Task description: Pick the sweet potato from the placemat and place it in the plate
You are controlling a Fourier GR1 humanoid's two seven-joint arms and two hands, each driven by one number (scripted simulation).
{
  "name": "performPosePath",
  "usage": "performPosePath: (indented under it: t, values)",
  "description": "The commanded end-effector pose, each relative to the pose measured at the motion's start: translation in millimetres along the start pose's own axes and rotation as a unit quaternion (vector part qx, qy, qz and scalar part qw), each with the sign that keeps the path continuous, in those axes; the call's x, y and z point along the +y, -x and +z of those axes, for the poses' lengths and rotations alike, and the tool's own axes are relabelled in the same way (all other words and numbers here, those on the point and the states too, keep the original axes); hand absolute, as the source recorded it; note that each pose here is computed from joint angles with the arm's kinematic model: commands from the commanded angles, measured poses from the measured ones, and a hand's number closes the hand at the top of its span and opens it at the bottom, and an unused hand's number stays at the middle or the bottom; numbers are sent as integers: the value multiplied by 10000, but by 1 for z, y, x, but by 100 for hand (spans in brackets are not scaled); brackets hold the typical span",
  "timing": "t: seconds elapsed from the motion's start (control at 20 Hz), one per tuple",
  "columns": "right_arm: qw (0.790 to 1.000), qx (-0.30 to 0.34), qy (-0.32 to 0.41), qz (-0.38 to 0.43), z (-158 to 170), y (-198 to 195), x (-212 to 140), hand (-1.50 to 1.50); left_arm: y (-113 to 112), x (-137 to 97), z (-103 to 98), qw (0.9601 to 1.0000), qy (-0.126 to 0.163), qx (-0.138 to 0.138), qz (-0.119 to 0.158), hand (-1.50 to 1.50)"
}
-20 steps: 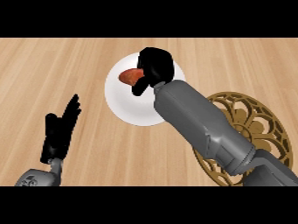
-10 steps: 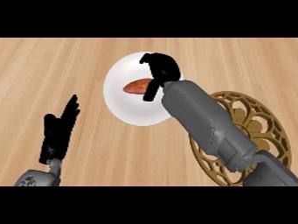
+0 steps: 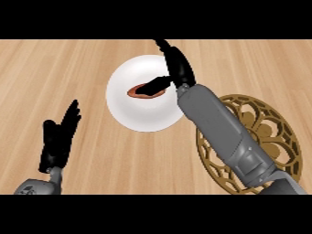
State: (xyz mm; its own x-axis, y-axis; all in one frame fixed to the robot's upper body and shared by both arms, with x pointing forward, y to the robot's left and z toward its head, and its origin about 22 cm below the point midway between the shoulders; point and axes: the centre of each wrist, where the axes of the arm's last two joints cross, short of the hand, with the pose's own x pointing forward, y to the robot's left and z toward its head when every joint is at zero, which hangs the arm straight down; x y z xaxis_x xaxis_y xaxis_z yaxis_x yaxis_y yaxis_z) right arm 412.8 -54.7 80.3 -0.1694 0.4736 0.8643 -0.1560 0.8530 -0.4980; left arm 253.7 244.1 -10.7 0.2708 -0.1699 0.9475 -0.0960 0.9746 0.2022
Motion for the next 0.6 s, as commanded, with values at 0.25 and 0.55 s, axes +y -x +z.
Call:
performPosePath:
  t: [0.25, 0.55]
  values:
    - [9930, -267, -245, -1120, 22, 59, -19, -150, -14, 5, 13, 9999, -111, 68, -33, 0]
    - [9906, -569, -221, -1222, 27, 58, 0, -150, -2, 12, -8, 10000, -79, 20, -45, 0]
